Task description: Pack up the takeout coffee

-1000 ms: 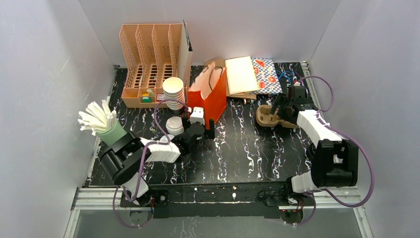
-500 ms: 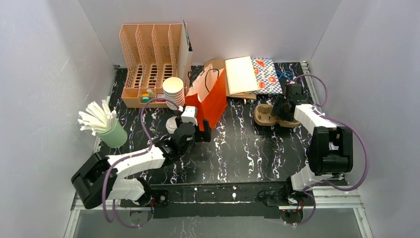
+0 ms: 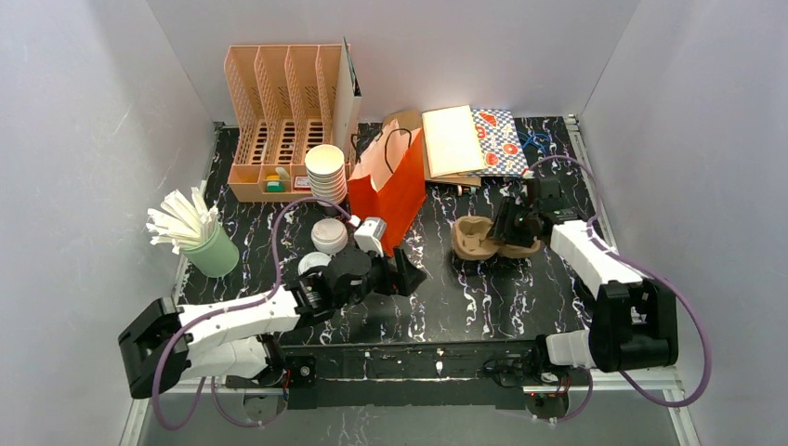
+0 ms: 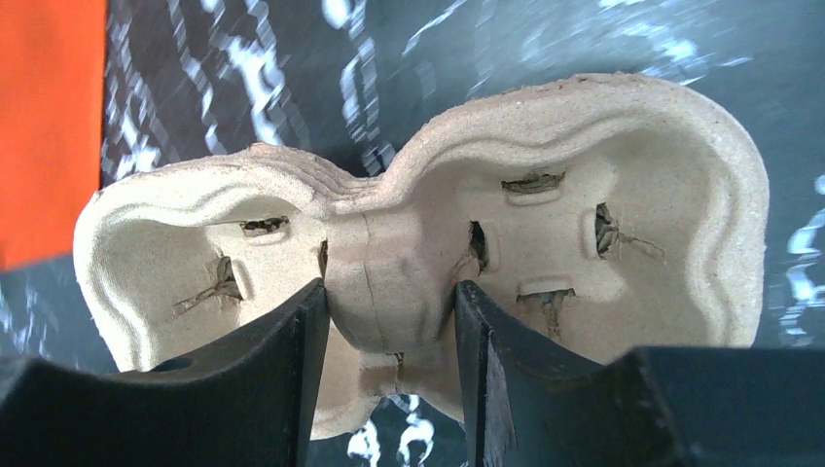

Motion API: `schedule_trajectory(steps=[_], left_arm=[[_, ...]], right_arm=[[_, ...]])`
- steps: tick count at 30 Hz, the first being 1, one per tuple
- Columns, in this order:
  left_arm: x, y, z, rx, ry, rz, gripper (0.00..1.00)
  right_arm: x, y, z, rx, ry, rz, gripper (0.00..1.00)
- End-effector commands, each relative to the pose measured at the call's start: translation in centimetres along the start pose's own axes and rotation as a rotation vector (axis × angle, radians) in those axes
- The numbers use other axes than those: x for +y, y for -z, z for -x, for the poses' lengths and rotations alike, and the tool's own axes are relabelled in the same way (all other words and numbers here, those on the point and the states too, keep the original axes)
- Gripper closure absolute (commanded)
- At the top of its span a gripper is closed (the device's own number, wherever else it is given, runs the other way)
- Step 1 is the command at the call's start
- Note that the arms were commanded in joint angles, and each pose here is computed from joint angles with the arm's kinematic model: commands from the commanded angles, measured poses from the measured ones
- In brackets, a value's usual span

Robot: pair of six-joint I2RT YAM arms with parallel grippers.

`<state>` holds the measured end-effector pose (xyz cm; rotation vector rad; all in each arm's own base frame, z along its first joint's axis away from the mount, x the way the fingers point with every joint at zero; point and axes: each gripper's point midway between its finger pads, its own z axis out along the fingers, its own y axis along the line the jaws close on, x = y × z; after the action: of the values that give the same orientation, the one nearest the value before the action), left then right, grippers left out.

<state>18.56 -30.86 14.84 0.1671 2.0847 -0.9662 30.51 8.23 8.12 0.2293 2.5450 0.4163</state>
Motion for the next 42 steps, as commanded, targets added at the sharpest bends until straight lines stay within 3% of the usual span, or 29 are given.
schedule_trajectory(steps=[1,3,4,8,17,26,42], left_arm=[[-1.3,-1.2,-1.1,0.003,0.107,-0.066,0.25],[-1.1,-1.8,-1.6,-0.014,0.143,-0.084,0.39],[-0.8,-2.1,-1.9,-0.018,0.16,-0.083,0.4],[0.0,-2.8,-3.1,-0.018,0.193,-0.082,0.42],[1.0,-3.3,-4.3,-0.024,0.251,-0.1,0.47],[1.6,-4.5,-4.8,0.043,0.33,-0.137,0.56],[2.5,-5.5,-4.5,0.075,0.319,-0.151,0.56]], right_arm=[[4.0,1.8,-3.8,0.082,0.071,0.129,0.5],[4.7,2.4,-5.3,0.103,0.081,0.143,0.47],[5.0,2.7,-5.9,0.109,0.087,0.148,0.44],[6.2,3.4,-7.0,0.126,0.117,0.163,0.32],[6.7,2.3,-7.8,0.163,0.247,0.073,0.25],[8.0,1.5,-7.6,0.162,0.246,0.111,0.39],[7.9,1.6,-8.1,0.176,0.239,0.116,0.42]])
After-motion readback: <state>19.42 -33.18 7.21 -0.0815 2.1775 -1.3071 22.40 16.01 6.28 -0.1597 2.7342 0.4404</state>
